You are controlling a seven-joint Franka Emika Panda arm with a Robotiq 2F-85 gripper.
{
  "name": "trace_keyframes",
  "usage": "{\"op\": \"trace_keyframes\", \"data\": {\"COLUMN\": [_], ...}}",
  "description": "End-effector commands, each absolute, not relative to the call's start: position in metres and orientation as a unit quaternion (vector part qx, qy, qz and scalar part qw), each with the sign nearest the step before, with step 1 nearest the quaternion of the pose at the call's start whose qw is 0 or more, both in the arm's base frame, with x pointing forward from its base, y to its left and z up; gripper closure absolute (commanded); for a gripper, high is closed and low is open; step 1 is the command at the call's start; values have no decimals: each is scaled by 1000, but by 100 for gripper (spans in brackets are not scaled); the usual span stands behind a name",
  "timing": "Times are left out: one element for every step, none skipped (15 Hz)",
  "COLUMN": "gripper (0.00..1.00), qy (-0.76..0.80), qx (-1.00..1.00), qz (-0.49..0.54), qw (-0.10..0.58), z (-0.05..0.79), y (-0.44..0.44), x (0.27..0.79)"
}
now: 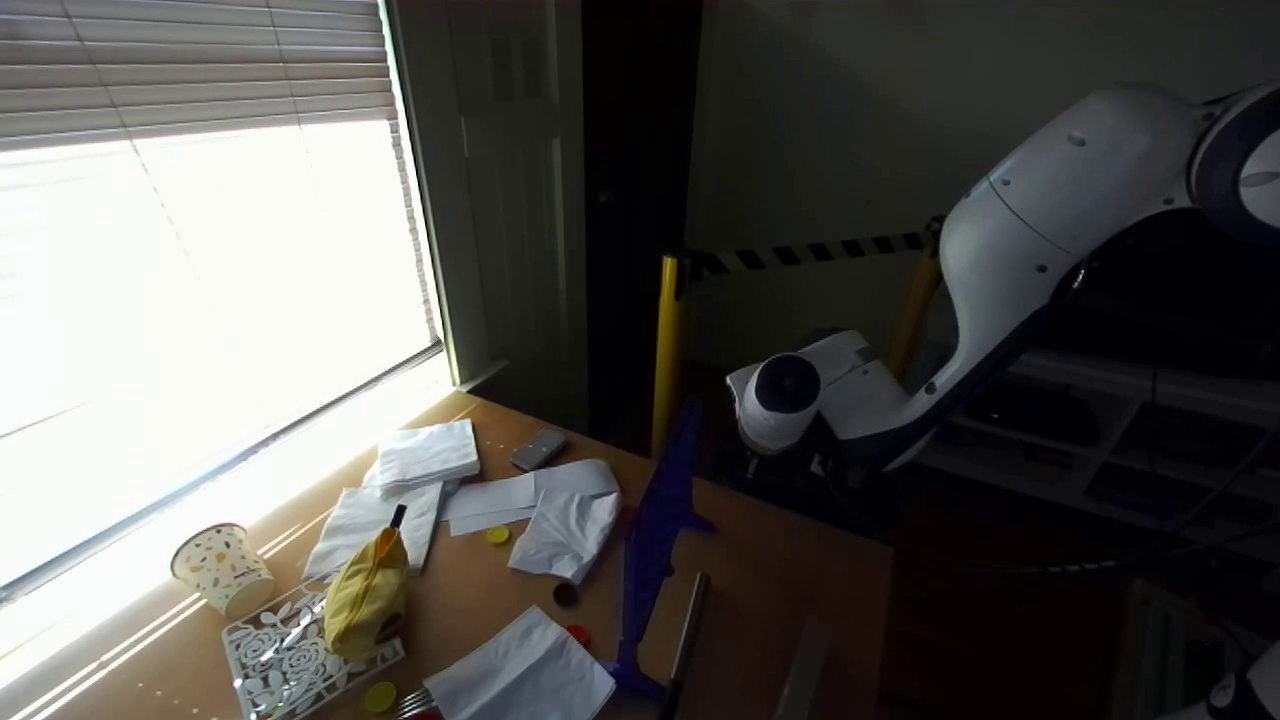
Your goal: Slide the back cover of the black remote to the right.
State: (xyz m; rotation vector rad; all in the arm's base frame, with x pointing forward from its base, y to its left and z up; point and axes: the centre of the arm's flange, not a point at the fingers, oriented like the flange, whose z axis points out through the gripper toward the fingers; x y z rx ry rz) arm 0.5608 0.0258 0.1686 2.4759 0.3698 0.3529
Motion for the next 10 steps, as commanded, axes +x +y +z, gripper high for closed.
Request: {"op": "trace_keyframes", "data": {"gripper": [64, 64, 64, 64, 64, 64, 64, 64, 64, 64], "qy": [124, 122, 119, 118, 114, 113, 118, 120, 124, 128], "qx": [952, 959, 966, 971, 974, 978, 980, 982, 984, 986], "qz": [81, 60, 41, 26, 14, 4, -6, -14, -20, -25], "qw": [269, 248, 224, 207, 195, 177, 159, 145, 126, 103], "z": [175, 174, 174, 176, 177, 179, 179, 179, 176, 174], "y": [10, 2, -5, -15, -26, -38, -52, -62, -70, -76], "x": [563, 565, 567, 569, 572, 574, 576, 576, 579, 580]}}
